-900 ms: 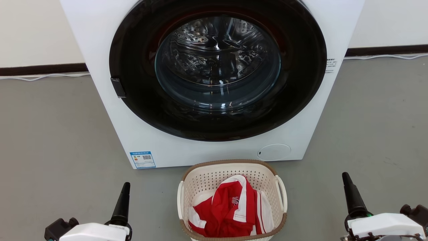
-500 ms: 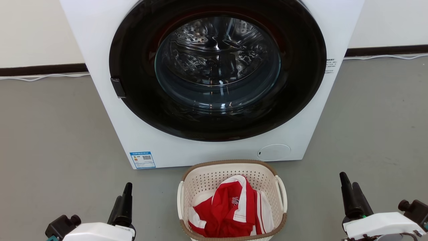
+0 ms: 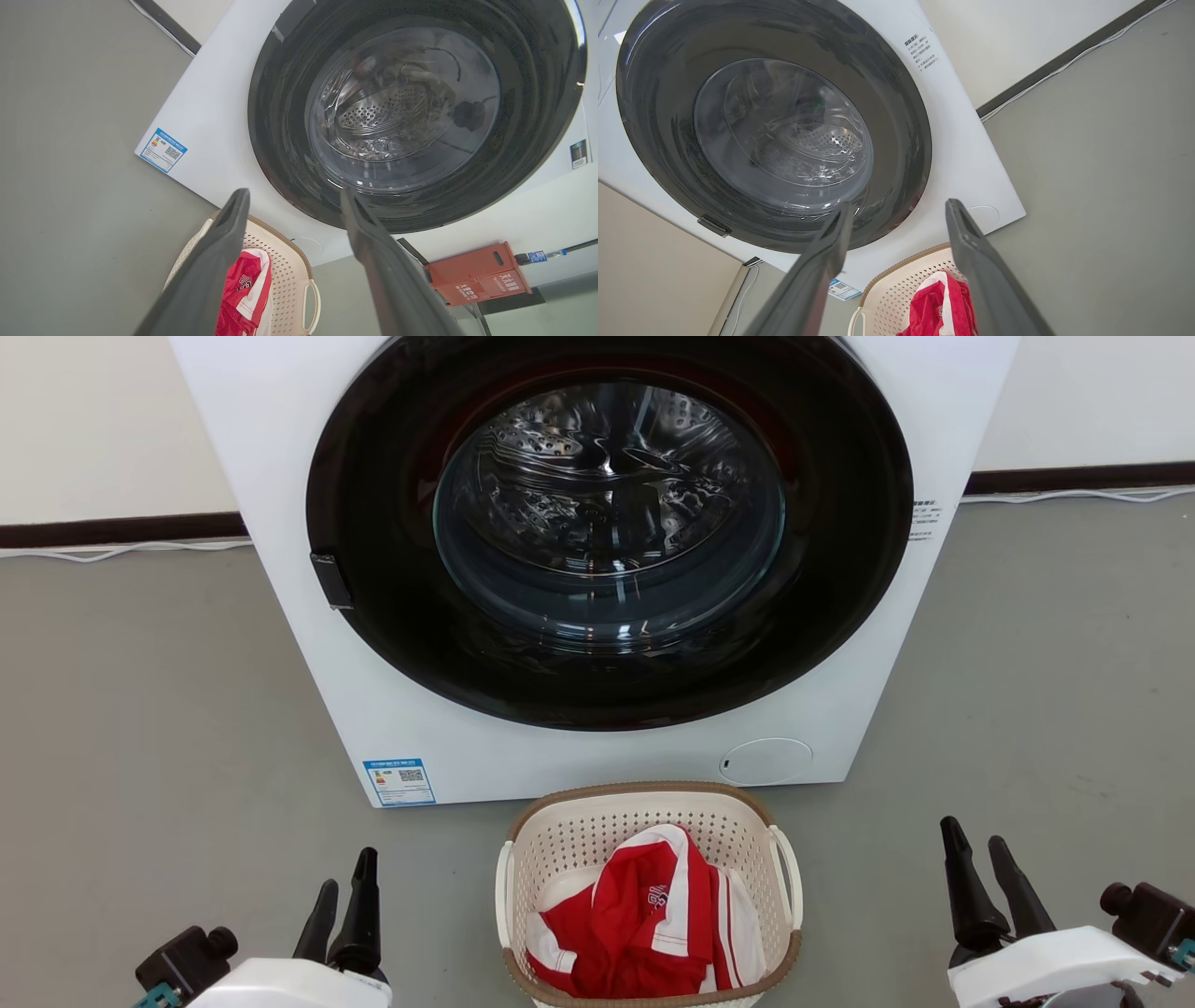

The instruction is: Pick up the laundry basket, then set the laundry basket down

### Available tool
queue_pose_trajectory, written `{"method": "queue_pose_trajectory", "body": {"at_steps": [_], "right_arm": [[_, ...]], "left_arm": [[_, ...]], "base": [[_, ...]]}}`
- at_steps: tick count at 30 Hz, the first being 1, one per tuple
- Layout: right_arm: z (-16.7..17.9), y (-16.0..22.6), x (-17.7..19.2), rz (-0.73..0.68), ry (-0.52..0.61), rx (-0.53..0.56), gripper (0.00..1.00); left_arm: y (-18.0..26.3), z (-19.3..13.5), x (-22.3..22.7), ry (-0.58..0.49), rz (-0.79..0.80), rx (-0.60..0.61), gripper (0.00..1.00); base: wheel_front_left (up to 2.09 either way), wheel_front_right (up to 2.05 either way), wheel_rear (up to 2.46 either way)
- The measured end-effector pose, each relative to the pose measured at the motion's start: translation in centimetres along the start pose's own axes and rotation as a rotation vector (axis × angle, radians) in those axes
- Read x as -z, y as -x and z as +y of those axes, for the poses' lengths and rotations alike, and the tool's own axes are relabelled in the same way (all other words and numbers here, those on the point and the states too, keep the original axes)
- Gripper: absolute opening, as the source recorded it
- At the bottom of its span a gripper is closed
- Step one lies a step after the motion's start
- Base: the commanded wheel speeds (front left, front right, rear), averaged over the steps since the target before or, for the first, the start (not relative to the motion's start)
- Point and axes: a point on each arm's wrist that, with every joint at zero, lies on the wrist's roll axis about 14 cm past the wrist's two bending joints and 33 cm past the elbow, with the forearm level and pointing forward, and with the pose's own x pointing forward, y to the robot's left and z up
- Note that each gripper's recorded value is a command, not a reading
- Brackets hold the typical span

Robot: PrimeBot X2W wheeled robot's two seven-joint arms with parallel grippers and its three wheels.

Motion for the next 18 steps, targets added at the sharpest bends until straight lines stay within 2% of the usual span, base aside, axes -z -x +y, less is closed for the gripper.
{"method": "queue_pose_trajectory", "body": {"at_steps": [18], "right_arm": [[-0.1, -0.08, -0.19, -0.01, 0.242, -0.023, 1.0]], "left_arm": [[0.06, -0.13, -0.32, -0.228, -0.031, 0.014, 1.0]], "base": [[0.0, 0.0, 0.0]]}}
